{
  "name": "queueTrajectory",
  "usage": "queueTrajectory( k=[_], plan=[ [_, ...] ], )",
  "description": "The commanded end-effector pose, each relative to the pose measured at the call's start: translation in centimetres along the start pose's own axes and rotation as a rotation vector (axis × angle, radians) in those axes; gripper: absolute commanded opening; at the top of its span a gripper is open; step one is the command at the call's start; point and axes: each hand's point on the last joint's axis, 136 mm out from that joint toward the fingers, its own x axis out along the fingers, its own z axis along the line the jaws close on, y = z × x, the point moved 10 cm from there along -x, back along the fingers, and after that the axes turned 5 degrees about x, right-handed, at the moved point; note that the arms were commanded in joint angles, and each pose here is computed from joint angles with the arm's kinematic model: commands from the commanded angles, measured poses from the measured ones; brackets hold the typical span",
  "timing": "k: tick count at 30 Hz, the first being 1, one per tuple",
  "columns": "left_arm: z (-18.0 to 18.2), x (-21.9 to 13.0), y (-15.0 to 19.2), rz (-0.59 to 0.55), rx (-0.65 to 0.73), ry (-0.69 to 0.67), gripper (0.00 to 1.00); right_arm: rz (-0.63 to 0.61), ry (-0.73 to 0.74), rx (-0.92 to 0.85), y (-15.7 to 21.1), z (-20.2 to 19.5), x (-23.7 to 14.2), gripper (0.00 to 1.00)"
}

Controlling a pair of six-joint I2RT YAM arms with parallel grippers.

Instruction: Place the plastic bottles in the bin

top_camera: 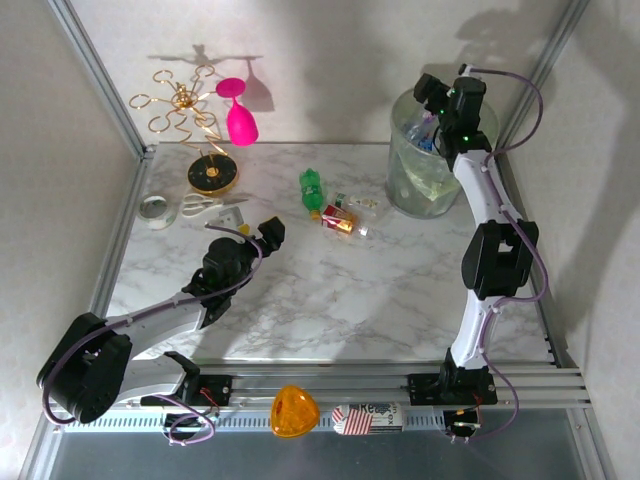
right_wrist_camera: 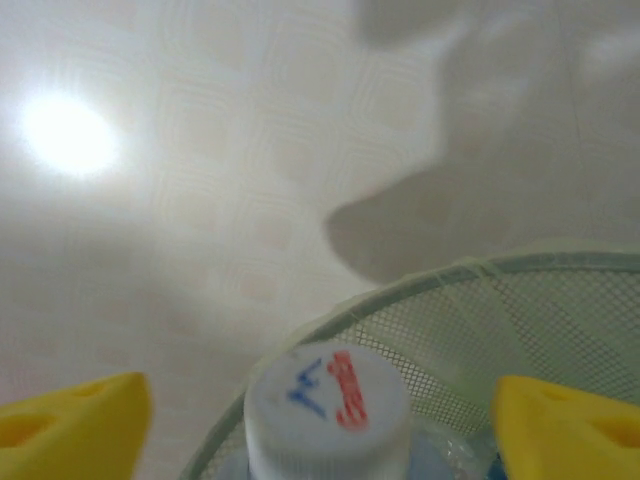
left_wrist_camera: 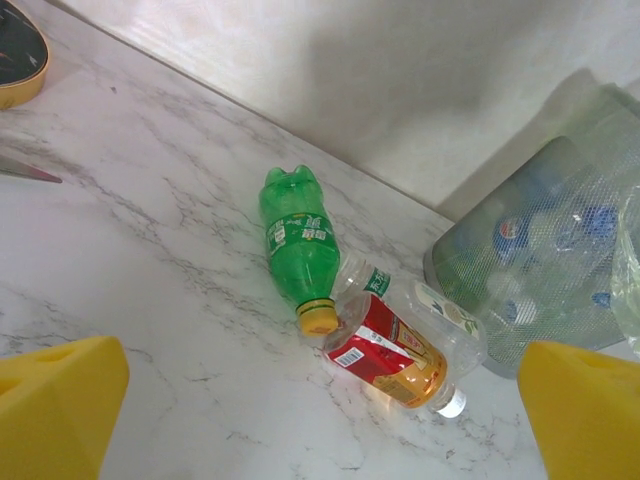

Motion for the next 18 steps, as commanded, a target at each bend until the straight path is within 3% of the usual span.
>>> queueTrajectory(
  k=[1,11,18],
  plan=[
    [0.3,-0.3,-0.4,-0.019,-0.003,-0.020,1.00,-0.074,0.025,0.004,-3.0,0.3,-2.1,0.99],
    [0.4,-0.3,-1.1,-0.043,0.001,-0.034,1.00,-0.196,0.053,-0.068,-6.1,0.9,-9.1,0.99],
    [0.3,-0.2,-1.7,-0.072,-0.005,-0.049,1.00,-0.109,-0.136,-0.097,-4.4,2.2,-13.4,0.99]
  ],
)
